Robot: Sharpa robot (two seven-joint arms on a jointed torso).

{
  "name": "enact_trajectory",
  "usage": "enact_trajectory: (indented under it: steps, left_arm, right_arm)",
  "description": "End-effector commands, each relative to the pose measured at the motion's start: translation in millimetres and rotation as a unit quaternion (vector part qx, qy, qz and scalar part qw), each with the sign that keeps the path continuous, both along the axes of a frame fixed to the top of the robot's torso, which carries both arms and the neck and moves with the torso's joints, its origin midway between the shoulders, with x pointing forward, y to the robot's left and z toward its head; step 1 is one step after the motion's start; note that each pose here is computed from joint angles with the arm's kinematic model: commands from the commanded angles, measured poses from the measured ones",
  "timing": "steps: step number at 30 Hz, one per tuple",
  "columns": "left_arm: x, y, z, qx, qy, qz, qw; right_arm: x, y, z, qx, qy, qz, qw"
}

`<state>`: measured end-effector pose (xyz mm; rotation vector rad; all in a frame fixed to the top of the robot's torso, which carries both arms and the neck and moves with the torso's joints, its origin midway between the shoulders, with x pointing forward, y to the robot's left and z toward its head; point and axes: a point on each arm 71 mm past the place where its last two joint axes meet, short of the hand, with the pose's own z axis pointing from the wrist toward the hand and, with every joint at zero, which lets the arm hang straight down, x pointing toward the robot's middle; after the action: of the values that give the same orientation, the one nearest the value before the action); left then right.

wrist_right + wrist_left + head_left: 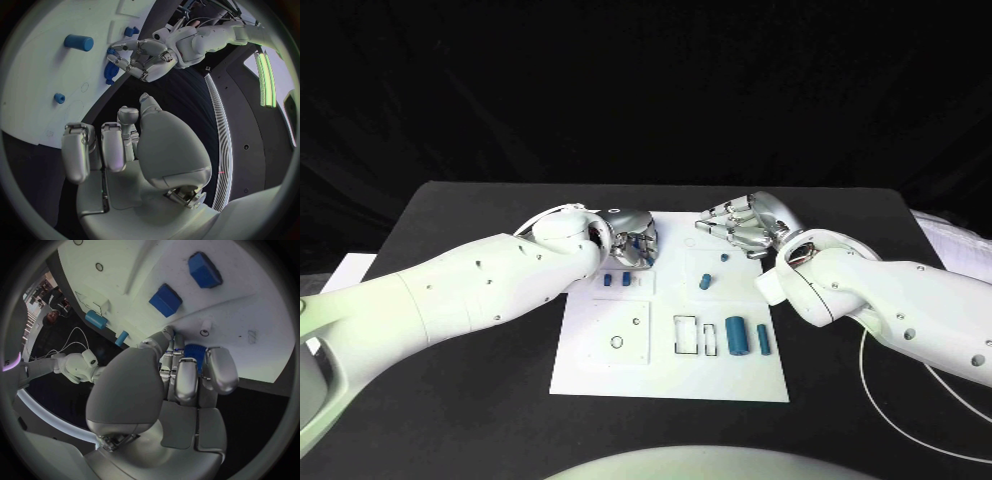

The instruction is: Assemble the parts on the task board

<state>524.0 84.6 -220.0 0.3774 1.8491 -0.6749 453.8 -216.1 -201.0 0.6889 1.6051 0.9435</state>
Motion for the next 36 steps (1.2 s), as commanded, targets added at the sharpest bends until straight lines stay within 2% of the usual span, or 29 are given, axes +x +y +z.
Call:
enact_trajectory:
  steps: [1, 10, 16, 19, 22, 36]
  left_arm:
    - [1.2, 4.6, 2.7, -0.012, -0.008, 0.026, 1.000]
    - [0.3, 17.5, 14.7, -0.050, 0.005, 0.057, 0.997]
    - [-1.3, 36.2, 21.9, -0.060, 0.017, 0.078, 0.995]
    - [-0.3, 47.1, 21.2, -0.054, 0.027, 0.088, 0.994]
    - [0.4, 53.6, 19.7, -0.046, 0.037, 0.094, 0.994]
    - [0.8, 60.5, 15.5, -0.029, 0.057, 0.097, 0.993]
  right_arm:
    - [-0.5, 2, -0.1, -0.001, -0.002, 0.010, 1.000]
    - [-0.1, 2, -0.5, -0.001, -0.001, 0.009, 1.000]
    - [0.0, 1, -0.9, -0.002, -0.001, 0.008, 1.000]
    - [0.0, 0, -1.1, -0.002, 0.000, 0.007, 1.000]
    - [-0.1, 0, -1.1, -0.002, 0.000, 0.007, 1.000]
    - [-0.2, 0, -1.4, -0.002, 0.000, 0.007, 1.000]
